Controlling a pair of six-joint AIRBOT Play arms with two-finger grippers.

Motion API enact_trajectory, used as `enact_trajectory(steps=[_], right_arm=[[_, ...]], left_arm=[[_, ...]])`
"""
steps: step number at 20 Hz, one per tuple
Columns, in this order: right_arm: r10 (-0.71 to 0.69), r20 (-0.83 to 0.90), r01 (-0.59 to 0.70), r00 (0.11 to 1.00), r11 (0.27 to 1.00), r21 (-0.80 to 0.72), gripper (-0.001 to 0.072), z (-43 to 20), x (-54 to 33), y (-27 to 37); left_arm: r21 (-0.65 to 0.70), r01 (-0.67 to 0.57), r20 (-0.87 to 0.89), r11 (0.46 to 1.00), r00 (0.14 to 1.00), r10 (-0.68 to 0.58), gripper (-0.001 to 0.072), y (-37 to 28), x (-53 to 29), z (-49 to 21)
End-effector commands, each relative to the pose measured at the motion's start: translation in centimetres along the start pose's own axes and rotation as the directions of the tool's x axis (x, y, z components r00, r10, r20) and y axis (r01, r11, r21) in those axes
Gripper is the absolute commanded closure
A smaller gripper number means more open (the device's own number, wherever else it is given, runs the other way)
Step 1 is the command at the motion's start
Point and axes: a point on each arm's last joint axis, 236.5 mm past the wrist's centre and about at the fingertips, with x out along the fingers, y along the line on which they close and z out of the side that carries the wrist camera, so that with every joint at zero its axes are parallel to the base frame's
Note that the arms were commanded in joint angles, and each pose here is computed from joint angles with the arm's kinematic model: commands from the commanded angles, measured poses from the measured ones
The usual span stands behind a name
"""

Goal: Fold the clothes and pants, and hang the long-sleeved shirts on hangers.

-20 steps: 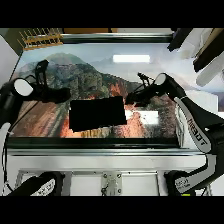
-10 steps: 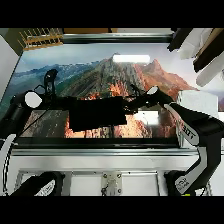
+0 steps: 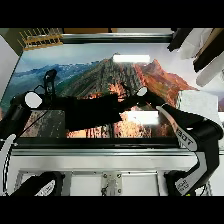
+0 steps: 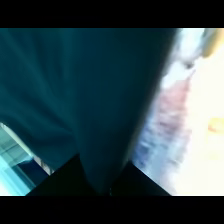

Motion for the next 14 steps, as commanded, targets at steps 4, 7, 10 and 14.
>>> enact_trajectory(steps=[4, 7, 10, 14], right_arm=[[-0.374, 0.275, 0.375, 0.885, 0.926, 0.052, 0.0700, 6.9, -23.3, -8.1], [-0.462, 0.442, 0.409, 0.768, 0.887, 0.216, 0.0700, 7.3, -34.8, -12.4], [-0.554, 0.531, 0.382, 0.642, 0.831, 0.405, 0.0700, 5.3, -43.9, -16.8], [-0.632, 0.569, 0.359, 0.527, 0.772, 0.525, 0.0700, 1.6, -51.2, -18.6]], left_arm=[[-0.001, -0.001, 0.002, 1.000, 1.000, 0.001, 0.0702, 0.0, 0.0, 0.0], [-0.001, -0.001, 0.002, 1.000, 1.000, 0.001, 0.0702, 0.0, 0.0, 0.0], [-0.001, -0.001, 0.002, 1.000, 1.000, 0.001, 0.0702, 0.0, 0.0, 0.0], [-0.001, -0.001, 0.003, 1.000, 1.000, 0.001, 0.0702, 0.0, 0.0, 0.1]])
